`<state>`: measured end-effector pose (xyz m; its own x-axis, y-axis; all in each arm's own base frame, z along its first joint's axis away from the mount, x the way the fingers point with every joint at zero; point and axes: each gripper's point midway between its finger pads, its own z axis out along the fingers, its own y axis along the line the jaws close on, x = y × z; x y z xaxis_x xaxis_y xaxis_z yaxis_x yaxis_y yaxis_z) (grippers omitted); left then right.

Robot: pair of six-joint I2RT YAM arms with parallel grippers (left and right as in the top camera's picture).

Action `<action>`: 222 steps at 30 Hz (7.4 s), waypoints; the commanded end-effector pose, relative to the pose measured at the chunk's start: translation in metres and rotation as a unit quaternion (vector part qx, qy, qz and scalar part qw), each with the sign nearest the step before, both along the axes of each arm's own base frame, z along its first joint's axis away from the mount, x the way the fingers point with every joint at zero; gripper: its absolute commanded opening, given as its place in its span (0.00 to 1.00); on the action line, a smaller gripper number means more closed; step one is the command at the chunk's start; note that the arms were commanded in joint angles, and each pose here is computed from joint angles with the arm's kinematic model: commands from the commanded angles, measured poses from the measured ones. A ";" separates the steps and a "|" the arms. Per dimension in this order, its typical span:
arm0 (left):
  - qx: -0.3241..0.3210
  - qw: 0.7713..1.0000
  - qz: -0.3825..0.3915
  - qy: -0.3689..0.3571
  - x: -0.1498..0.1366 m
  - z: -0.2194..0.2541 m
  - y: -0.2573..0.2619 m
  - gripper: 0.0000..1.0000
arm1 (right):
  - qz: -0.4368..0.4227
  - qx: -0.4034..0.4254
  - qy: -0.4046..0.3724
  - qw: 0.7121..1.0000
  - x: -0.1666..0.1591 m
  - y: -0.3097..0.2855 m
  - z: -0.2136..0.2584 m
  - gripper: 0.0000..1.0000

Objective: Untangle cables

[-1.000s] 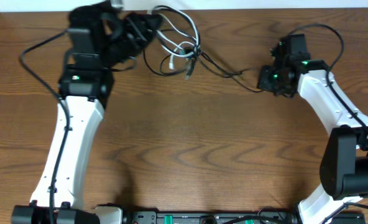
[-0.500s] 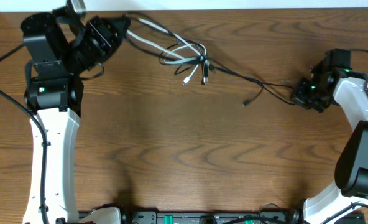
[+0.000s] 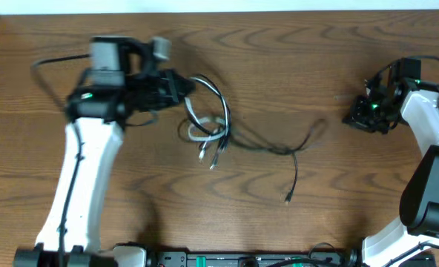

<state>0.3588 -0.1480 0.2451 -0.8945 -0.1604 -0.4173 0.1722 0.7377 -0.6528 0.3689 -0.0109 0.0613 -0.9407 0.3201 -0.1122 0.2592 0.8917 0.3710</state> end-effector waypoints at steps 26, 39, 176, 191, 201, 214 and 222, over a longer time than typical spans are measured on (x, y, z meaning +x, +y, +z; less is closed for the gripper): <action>-0.169 0.983 -0.043 -0.053 0.025 0.067 -0.077 0.08 | 0.414 0.124 -0.255 0.865 0.009 0.227 0.115 0.72; -0.170 0.983 -0.042 -0.053 0.025 0.067 -0.077 0.08 | 0.418 0.073 -0.188 0.886 -0.013 0.220 0.071 0.61; -0.206 0.949 0.101 -0.217 0.027 0.179 0.013 0.07 | 0.254 0.061 -0.149 0.954 0.091 0.173 0.036 0.01; 0.095 0.964 0.247 -0.023 0.020 0.016 0.110 0.07 | 0.119 -0.041 -0.077 0.989 0.057 0.033 0.069 0.01; 0.076 0.993 0.011 0.095 0.005 -0.074 0.005 0.17 | 0.155 -0.037 -0.062 0.985 0.044 0.062 0.070 0.01; 0.079 0.995 -0.032 0.059 0.032 -0.101 -0.026 0.56 | 0.189 -0.035 -0.065 0.979 0.041 0.091 0.071 0.01; 0.014 1.000 -0.017 0.005 0.064 -0.091 -0.088 0.56 | 0.190 -0.035 -0.063 0.979 0.040 0.091 0.070 0.01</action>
